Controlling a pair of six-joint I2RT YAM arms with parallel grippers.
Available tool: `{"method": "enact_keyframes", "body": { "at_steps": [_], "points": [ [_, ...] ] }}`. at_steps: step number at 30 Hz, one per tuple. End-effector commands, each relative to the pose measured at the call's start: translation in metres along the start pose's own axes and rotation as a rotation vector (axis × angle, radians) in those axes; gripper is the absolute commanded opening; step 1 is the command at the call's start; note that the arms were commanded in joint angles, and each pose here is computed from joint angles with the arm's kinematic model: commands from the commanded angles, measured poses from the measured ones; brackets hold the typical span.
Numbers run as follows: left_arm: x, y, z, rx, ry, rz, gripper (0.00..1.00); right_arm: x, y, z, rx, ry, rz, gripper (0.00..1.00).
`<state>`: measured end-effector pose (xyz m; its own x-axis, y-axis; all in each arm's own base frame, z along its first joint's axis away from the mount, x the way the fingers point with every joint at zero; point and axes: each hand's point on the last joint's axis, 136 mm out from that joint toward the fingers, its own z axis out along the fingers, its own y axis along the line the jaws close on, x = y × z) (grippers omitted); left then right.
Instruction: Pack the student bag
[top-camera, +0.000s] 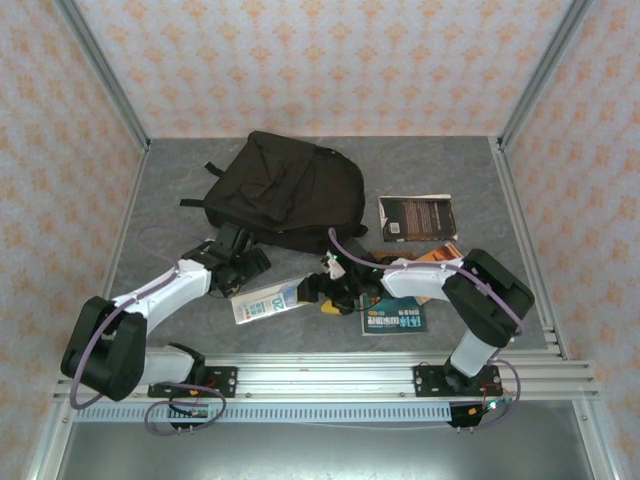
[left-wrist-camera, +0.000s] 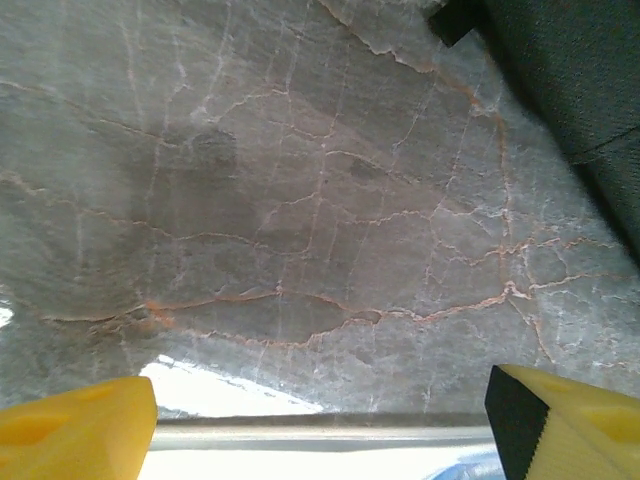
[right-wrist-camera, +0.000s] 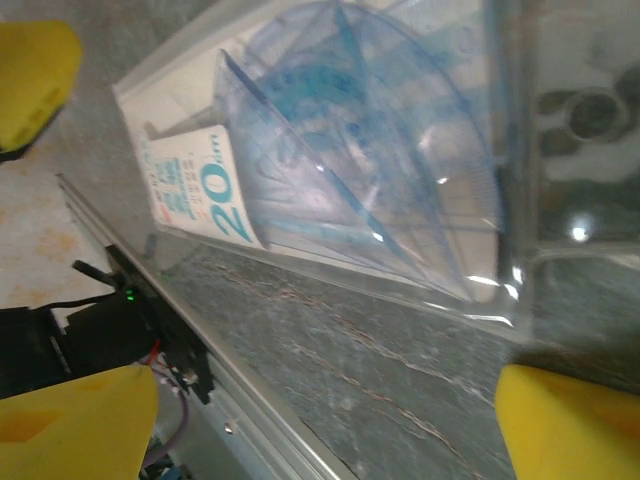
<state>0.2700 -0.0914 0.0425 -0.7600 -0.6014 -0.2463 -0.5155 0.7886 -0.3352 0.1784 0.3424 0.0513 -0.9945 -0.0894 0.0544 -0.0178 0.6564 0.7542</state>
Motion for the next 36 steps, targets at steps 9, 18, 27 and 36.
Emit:
{"method": "enact_keyframes", "body": {
  "at_steps": [9, 18, 27, 36],
  "points": [
    [0.014, -0.003, 0.014, 0.06, 0.065, 0.019, 0.85, -0.031, 0.013, 0.016, -0.058, -0.079, 0.033, 0.86],
    [0.028, 0.001, 0.019, 0.093, 0.104, -0.003, 0.85, -0.075, 0.051, 0.013, -0.161, -0.211, 0.119, 0.86],
    [0.033, -0.003, 0.021, 0.117, 0.13, -0.012, 0.84, -0.094, 0.058, 0.011, -0.244, -0.306, 0.18, 0.84],
    [0.031, -0.001, 0.022, 0.095, 0.129, -0.001, 0.83, -0.092, 0.036, 0.023, -0.178, -0.289, 0.273, 0.73]
  ]
}}
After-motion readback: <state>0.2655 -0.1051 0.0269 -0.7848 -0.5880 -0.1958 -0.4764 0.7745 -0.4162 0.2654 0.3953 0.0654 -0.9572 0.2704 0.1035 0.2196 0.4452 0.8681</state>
